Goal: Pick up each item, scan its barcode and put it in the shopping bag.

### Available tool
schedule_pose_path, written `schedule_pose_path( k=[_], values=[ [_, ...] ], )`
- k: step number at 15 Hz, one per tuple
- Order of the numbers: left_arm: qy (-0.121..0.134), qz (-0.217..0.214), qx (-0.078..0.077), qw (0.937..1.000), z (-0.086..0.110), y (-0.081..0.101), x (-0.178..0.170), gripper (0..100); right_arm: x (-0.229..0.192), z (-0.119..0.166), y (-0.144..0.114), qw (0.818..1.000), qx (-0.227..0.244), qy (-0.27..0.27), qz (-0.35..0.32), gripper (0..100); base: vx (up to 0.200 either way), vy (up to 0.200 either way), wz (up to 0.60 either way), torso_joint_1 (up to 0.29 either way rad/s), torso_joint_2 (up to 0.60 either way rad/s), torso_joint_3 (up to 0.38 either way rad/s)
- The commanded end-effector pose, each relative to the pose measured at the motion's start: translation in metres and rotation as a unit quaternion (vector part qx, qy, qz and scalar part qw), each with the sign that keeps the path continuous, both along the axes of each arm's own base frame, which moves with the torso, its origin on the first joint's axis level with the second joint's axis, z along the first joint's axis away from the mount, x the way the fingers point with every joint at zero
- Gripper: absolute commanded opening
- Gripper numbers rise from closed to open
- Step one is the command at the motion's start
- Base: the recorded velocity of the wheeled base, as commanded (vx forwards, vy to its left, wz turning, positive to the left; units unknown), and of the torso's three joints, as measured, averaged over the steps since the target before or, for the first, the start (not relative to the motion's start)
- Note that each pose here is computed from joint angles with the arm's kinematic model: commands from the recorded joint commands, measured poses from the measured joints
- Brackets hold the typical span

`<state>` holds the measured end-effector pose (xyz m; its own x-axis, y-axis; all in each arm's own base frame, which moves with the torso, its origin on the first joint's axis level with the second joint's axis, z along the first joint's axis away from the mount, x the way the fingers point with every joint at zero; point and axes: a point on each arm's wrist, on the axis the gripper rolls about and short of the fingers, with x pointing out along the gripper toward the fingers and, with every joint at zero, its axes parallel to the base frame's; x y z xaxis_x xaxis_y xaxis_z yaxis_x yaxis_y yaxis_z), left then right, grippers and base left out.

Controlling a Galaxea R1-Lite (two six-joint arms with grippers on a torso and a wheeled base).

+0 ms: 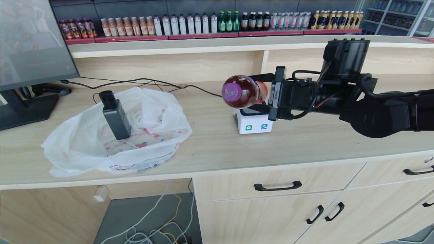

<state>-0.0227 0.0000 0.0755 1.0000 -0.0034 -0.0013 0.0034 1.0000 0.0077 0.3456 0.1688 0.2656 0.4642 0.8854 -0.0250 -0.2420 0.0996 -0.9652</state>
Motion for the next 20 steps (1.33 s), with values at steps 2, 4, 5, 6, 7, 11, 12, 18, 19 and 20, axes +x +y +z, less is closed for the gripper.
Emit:
schedule_pose_path(
  k=[2,4,5,6,7,11,12,18,19,20],
  values=[
    [0.0,0.0,0.0,1.0,0.0,0.0,0.0,100,0.0,-0.003,-0.004,1.0,-0.002,0.004,-0.004,0,0.0,0.0,0.0,0.0,0.0,0.0],
    [0.0,0.0,0.0,1.0,0.0,0.0,0.0,100,0.003,-0.005,-0.006,1.0,-0.006,0.003,-0.008,0,0.0,0.0,0.0,0.0,0.0,0.0],
    [0.0,0.0,0.0,1.0,0.0,0.0,0.0,100,0.004,-0.005,-0.007,1.0,-0.007,0.002,-0.008,0,0.0,0.0,0.0,0.0,0.0,0.0],
    [0.0,0.0,0.0,1.0,0.0,0.0,0.0,100,0.004,-0.005,-0.008,1.0,-0.006,0.002,-0.007,0,0.0,0.0,0.0,0.0,0.0,0.0],
    [0.0,0.0,0.0,1.0,0.0,0.0,0.0,100,0.004,-0.006,-0.008,1.0,-0.007,0.003,-0.004,0,0.0,0.0,0.0,0.0,0.0,0.0],
    [0.0,0.0,0.0,1.0,0.0,0.0,0.0,100,0.006,-0.009,-0.012,1.0,-0.009,0.006,-0.005,0,0.0,0.0,0.0,0.0,0.0,0.0],
    [0.0,0.0,0.0,1.0,0.0,0.0,0.0,100,0.006,-0.008,-0.013,1.0,-0.009,0.005,-0.007,0,0.0,0.0,0.0,0.0,0.0,0.0],
    [0.0,0.0,0.0,1.0,0.0,0.0,0.0,100,0.01,-0.011,-0.018,1.0,-0.008,0.011,-0.013,0,0.0,0.0,0.0,0.0,0.0,0.0],
    [0.0,0.0,0.0,1.0,0.0,0.0,0.0,100,0.01,-0.011,-0.018,1.0,-0.008,0.011,-0.013,0,0.0,0.0,0.0,0.0,0.0,0.0],
    [0.0,0.0,0.0,1.0,0.0,0.0,0.0,100,0.009,-0.011,-0.018,1.0,-0.008,0.012,-0.014,0,0.0,0.0,0.0,0.0,0.0,0.0]
  ],
)
